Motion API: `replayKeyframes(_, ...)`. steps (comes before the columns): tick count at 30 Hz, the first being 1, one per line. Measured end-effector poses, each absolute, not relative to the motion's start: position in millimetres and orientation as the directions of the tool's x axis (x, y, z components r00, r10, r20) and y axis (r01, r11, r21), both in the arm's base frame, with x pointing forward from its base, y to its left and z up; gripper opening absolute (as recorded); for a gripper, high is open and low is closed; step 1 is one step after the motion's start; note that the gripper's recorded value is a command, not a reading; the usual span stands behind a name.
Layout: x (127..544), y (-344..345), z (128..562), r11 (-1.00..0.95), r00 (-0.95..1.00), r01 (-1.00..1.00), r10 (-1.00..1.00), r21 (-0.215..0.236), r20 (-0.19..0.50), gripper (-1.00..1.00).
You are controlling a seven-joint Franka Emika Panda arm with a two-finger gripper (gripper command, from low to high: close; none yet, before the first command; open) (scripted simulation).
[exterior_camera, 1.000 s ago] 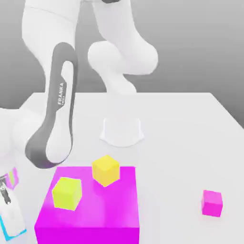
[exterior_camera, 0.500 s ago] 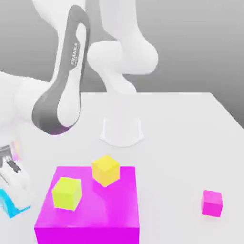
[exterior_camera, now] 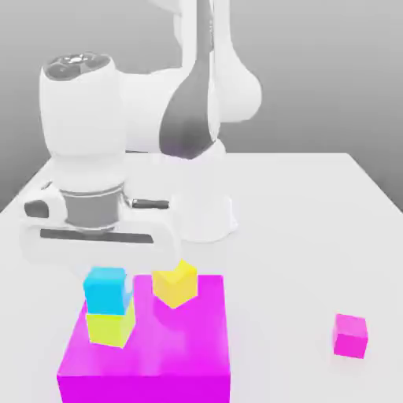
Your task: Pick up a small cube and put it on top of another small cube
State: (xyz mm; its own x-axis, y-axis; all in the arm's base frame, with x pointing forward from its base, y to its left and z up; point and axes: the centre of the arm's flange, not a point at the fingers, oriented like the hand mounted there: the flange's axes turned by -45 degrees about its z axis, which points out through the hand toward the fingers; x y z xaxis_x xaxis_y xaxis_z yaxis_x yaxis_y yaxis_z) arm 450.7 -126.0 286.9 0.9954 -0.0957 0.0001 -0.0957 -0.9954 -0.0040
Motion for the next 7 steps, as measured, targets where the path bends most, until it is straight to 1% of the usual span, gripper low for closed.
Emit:
replayKeyframes(2,451,-125,287,-0.996,0.996,-0.094,-0.094,-0.004,0.000,1.00)
replayKeyframes(3,450,-125,280,-0.996,0.996,-0.093,-0.093,-0.002,0.000,1.00)
replayKeyframes(4,451,-125,285,-0.996,0.996,-0.092,-0.092,-0.002,0.000,1.00)
replayKeyframes(7,450,-128,322,-0.995,0.995,-0.097,-0.097,-0.002,0.000,1.00)
